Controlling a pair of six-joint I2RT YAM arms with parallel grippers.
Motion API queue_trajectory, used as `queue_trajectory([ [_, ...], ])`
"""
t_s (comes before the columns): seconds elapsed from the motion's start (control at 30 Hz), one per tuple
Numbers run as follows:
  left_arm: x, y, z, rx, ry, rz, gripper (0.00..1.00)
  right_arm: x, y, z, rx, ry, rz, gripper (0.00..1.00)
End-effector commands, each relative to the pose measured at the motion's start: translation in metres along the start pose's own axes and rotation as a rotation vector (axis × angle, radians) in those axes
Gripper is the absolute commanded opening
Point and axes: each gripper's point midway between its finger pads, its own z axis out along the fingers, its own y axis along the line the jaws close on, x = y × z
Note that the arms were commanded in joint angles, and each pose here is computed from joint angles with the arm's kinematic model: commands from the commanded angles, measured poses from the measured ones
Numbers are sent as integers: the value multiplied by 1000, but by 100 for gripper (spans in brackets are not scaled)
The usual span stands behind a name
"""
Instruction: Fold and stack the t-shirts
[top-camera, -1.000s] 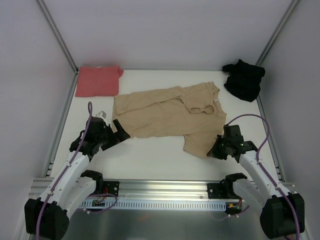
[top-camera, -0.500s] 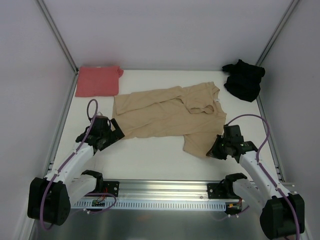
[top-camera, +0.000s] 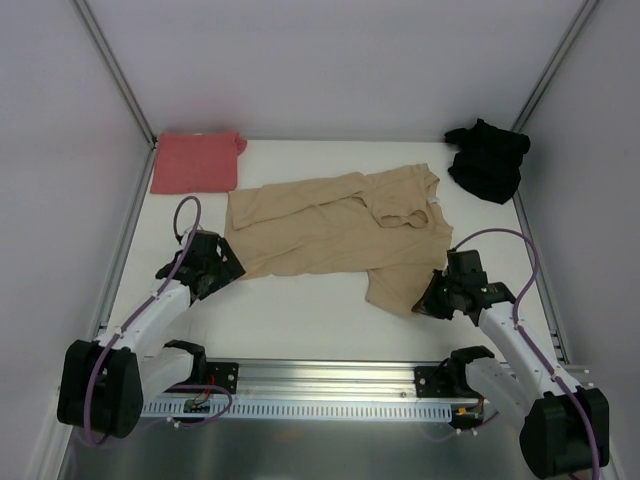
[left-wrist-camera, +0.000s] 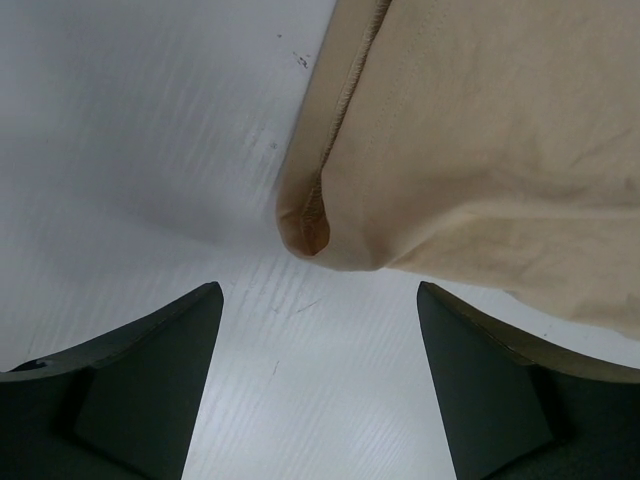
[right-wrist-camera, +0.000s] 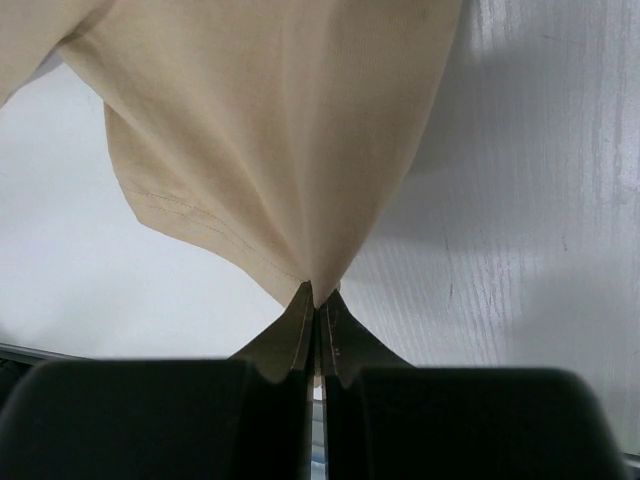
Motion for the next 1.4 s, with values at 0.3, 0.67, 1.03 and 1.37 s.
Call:
queue_trajectory([
  [0.3,-4,3,22,-18,-29,-20,80,2,2,-2,-15,1,-21,1],
  [0.67,-8,-1,27,1,-44,-33,9,4,1,-2,-12,12,-20,1],
  [1.03,-11,0,11,7,-60,-31,0,-2,4,-15,-8,-19,-34,1],
  [1.37,-32,-11,-15,37,-102,-22,0,-56,41,-49,-38,-133,-82,1],
])
